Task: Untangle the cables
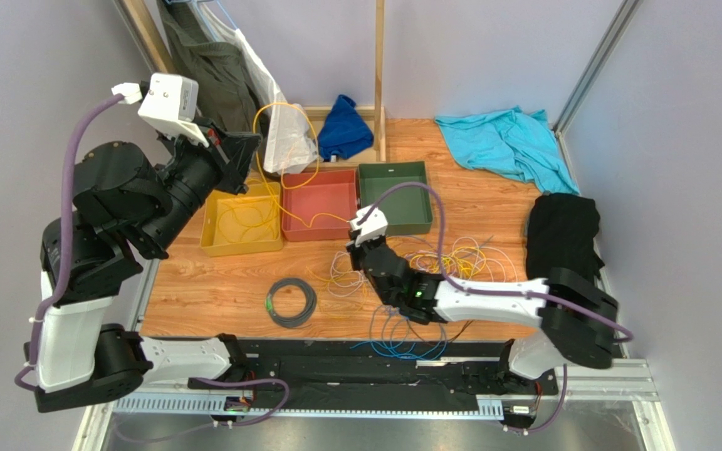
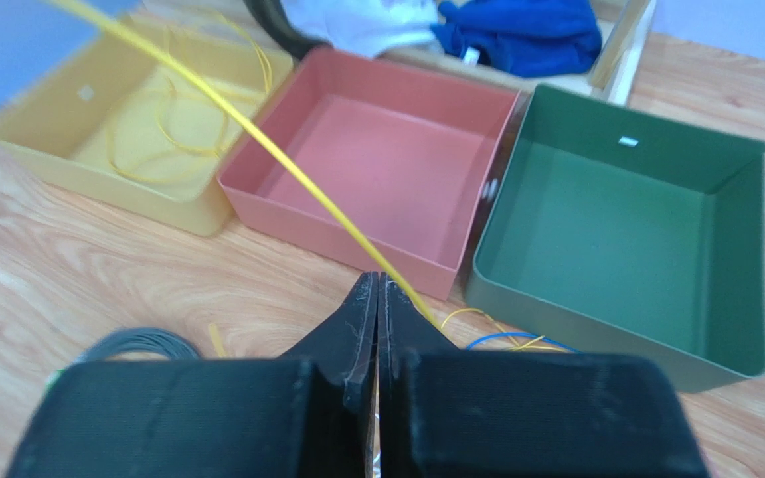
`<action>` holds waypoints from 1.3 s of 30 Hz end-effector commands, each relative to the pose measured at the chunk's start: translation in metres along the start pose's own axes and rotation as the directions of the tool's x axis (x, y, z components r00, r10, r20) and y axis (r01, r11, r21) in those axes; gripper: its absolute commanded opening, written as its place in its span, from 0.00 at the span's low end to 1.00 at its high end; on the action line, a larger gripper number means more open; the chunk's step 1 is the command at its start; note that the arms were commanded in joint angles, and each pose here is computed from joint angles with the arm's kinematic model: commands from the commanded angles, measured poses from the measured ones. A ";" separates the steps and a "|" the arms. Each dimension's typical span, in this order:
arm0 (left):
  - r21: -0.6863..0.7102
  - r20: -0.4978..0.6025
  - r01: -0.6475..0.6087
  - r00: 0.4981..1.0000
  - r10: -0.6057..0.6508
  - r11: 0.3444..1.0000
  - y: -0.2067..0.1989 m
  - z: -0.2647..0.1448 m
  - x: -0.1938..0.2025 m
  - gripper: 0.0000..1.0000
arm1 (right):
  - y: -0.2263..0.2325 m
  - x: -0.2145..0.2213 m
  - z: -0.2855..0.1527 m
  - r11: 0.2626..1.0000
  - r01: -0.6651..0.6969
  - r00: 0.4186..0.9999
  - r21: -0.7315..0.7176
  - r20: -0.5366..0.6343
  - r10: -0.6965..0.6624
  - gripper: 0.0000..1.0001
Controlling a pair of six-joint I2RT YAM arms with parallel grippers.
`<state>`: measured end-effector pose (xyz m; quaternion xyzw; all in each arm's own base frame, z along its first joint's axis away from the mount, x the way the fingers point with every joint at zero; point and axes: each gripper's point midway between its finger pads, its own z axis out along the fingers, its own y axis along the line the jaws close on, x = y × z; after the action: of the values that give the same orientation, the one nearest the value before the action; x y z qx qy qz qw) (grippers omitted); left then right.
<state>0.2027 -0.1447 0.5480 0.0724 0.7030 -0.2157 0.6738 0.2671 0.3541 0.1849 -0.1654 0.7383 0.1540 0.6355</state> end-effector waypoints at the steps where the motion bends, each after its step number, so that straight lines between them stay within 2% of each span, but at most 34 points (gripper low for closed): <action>1: -0.023 0.008 0.049 0.999 -0.049 0.999 0.007 -0.002 0.015 0.00 | -0.017 -0.047 -0.034 0.995 -0.101 0.993 -0.026 0.051 0.102 0.00; 9: -0.033 -0.108 0.080 0.991 -0.083 0.996 0.011 0.004 0.097 0.00 | -0.050 -0.114 -0.099 0.977 -0.181 0.974 -0.113 0.119 0.194 0.00; 13: -0.028 -0.167 0.086 0.982 -0.090 0.996 0.008 0.009 0.130 0.00 | -0.046 -0.109 -0.115 0.974 -0.140 0.989 -0.177 0.015 0.145 0.01; 14: -0.026 -0.178 0.086 0.980 -0.089 0.996 0.007 0.010 0.135 0.00 | -0.044 -0.106 -0.119 0.969 -0.153 0.988 -0.193 -0.004 0.156 0.10; 17: -0.014 -0.230 0.069 0.971 -0.070 0.998 0.002 0.016 0.156 0.00 | -0.048 -0.087 -0.128 0.963 -0.178 0.984 -0.200 -0.050 0.171 0.28; 20: 0.034 -0.304 0.049 0.952 -0.036 0.998 -0.012 0.024 0.182 0.00 | -0.055 -0.065 -0.133 0.963 -0.187 0.982 -0.193 -0.072 0.177 0.41; 23: 0.046 -0.397 0.027 0.918 -0.006 0.999 -0.021 0.036 0.217 0.00 | -0.060 -0.041 -0.138 0.964 -0.194 0.978 -0.183 -0.116 0.174 0.45; 25: 0.025 -0.420 0.034 0.907 -0.020 0.999 -0.020 0.039 0.235 0.00 | -0.060 -0.027 -0.142 0.960 -0.202 0.973 -0.193 -0.149 0.175 0.46; 26: 0.022 -0.412 0.040 0.911 -0.027 0.999 -0.018 0.039 0.236 0.00 | -0.056 -0.008 -0.143 0.957 -0.196 0.970 -0.212 -0.188 0.157 0.48; 27: 0.019 -0.401 0.043 0.915 -0.032 0.999 -0.018 0.040 0.235 0.00 | -0.052 0.002 -0.145 0.951 -0.207 0.964 -0.229 -0.214 0.158 0.63; 29: 0.016 -0.360 0.048 0.932 -0.039 0.999 -0.015 0.036 0.219 0.00 | -0.043 0.022 -0.148 0.936 -0.231 0.952 -0.265 -0.259 0.162 0.64; 30: 0.025 -0.333 0.047 0.942 -0.036 0.999 -0.015 0.034 0.203 0.00 | -0.043 0.046 -0.150 0.936 -0.227 0.944 -0.268 -0.296 0.145 0.63; 33: 0.038 -0.289 0.038 0.957 -0.026 0.999 -0.016 0.029 0.167 0.00 | -0.031 0.069 -0.154 0.914 -0.268 0.932 -0.305 -0.321 0.166 0.59; 35: 0.041 -0.306 0.008 0.952 0.005 0.999 -0.016 0.028 0.161 0.00 | -0.024 0.073 -0.152 0.904 -0.279 0.932 -0.324 -0.319 0.173 0.56; 36: 0.050 -0.276 0.021 0.961 -0.007 0.999 -0.019 0.026 0.141 0.00 | -0.020 0.076 -0.153 0.900 -0.278 0.931 -0.337 -0.324 0.166 0.56; 39: 0.057 -0.261 0.009 0.965 0.007 0.998 -0.022 0.027 0.121 0.00 | 0.000 0.077 -0.153 0.879 -0.273 0.934 -0.392 -0.327 0.144 0.57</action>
<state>0.2097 -0.2051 0.4055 0.1082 0.7899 -0.2323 0.5571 0.1300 0.2451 0.0986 -0.2434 0.8232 0.2740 0.4336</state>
